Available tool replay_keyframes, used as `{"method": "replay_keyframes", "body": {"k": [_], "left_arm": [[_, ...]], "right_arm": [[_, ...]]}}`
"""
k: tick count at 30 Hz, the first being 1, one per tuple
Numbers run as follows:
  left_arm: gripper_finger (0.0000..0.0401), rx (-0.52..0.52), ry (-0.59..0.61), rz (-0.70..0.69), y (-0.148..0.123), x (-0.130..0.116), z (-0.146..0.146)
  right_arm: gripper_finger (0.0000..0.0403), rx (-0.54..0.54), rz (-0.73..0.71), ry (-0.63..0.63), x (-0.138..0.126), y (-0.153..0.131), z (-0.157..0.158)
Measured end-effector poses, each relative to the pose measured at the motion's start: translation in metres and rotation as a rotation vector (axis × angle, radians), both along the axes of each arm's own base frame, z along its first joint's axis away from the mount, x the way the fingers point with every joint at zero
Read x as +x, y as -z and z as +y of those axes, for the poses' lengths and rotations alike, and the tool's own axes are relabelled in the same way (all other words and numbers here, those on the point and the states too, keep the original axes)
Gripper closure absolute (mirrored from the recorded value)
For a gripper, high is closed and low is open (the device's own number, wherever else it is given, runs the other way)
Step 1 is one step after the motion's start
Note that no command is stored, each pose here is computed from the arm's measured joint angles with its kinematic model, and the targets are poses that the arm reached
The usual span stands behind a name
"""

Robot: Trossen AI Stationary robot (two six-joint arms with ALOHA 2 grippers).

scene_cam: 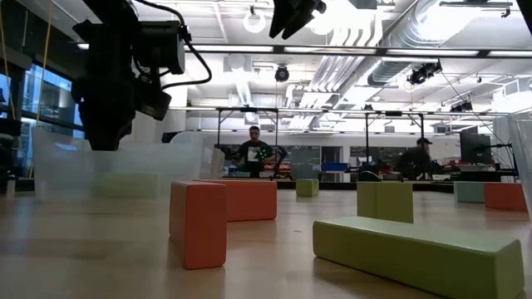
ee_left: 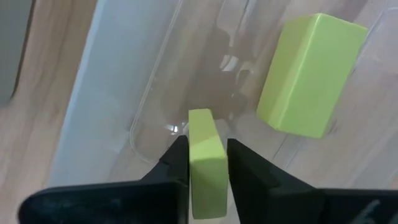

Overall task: Sort & place blocks by color
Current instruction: Put the green block into the left transparent bin

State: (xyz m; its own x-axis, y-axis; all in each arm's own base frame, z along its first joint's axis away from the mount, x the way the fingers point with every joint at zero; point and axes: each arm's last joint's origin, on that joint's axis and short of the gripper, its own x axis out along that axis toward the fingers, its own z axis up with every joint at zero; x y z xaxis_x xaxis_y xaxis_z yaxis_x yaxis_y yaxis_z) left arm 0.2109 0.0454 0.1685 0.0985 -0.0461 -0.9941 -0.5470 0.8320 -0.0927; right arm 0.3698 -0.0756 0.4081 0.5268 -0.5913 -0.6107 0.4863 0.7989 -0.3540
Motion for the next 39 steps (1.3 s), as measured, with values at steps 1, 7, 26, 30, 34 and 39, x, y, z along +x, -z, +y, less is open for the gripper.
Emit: {"method": "replay_keyframes", "body": {"k": [1, 7, 26, 30, 34, 39], "left_arm": [[0.0332, 0.000, 0.000, 0.001, 0.000, 0.000, 0.000], [0.0300, -0.004, 0.002, 0.015, 0.000, -0.001, 0.000], [0.0291, 0.123, 0.127, 0.069, -0.029, 0.005, 0.005], [0.0291, 0.126, 0.130, 0.075, -0.029, 0.005, 0.006], [0.0291, 0.119, 0.154, 0.141, -0.029, -0.002, 0.006], [0.0291, 0.137, 0.179, 0.180, -0.029, -0.005, 0.007]], "right_arm": [[0.0148, 0.000, 0.000, 0.000, 0.000, 0.000, 0.000], [0.0148, 0.018, -0.007, 0.010, 0.000, 0.001, 0.003], [0.0148, 0.124, -0.013, 0.054, -0.003, 0.006, 0.023], [0.0148, 0.133, -0.021, 0.064, -0.003, 0.006, 0.023], [0.0148, 0.137, -0.025, 0.070, -0.003, 0.006, 0.023], [0.0148, 0.166, -0.046, 0.096, -0.003, 0.007, 0.023]]}}
